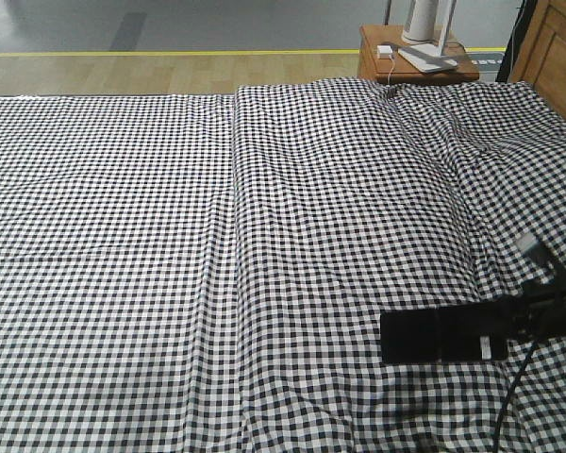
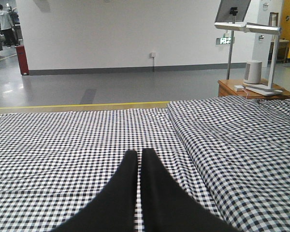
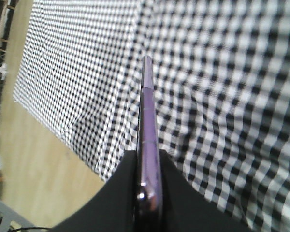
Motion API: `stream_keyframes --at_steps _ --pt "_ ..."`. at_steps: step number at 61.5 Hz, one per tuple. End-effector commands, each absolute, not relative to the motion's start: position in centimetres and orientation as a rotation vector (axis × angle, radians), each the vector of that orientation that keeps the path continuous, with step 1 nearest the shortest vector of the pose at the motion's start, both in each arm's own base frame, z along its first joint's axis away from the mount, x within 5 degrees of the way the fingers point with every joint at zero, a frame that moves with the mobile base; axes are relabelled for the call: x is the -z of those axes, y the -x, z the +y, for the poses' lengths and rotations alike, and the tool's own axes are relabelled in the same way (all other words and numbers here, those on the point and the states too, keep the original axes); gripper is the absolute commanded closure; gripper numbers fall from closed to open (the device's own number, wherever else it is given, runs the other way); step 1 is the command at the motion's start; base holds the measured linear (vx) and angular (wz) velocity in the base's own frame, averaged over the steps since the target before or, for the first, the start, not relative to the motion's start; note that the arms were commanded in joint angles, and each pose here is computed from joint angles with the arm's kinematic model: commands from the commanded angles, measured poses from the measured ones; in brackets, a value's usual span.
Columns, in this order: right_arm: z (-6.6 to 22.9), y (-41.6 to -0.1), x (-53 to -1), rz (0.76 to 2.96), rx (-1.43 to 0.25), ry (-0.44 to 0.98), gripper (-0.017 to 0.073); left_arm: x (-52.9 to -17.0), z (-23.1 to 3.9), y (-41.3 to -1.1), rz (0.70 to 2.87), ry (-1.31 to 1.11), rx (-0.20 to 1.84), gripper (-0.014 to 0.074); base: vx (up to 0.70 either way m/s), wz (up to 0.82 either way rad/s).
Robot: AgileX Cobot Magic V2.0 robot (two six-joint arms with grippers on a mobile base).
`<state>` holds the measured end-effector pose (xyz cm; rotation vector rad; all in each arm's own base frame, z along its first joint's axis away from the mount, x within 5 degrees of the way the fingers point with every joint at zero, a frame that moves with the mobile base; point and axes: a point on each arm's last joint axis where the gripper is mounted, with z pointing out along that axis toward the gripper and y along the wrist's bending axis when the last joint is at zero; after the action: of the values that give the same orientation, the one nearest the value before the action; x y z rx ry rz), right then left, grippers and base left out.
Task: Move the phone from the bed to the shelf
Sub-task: 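Lift the phone off the sheet with the right gripper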
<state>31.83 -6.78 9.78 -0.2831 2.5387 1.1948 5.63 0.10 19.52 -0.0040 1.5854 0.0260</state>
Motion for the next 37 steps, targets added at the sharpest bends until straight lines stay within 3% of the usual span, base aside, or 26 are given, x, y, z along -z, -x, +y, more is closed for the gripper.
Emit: stream_keyframes --at_steps 1,11,37 --pt "-5.8 -31.5 -15.7 2.347 -1.271 0.365 0.0562 -21.1 0.1 -5.4 1.481 0.021 -0.016 0.0592 0.0 0.0" --pt "-4.5 -30.8 -20.5 2.25 -1.161 0.461 0.0562 -21.1 0.1 -5.4 1.481 0.021 -0.016 0.0592 0.0 0.0" --pt "5.4 -26.7 -29.6 2.035 -1.1 0.899 0.0562 -21.1 0.1 -5.4 1.481 0.021 -0.016 0.0592 0.0 0.0"
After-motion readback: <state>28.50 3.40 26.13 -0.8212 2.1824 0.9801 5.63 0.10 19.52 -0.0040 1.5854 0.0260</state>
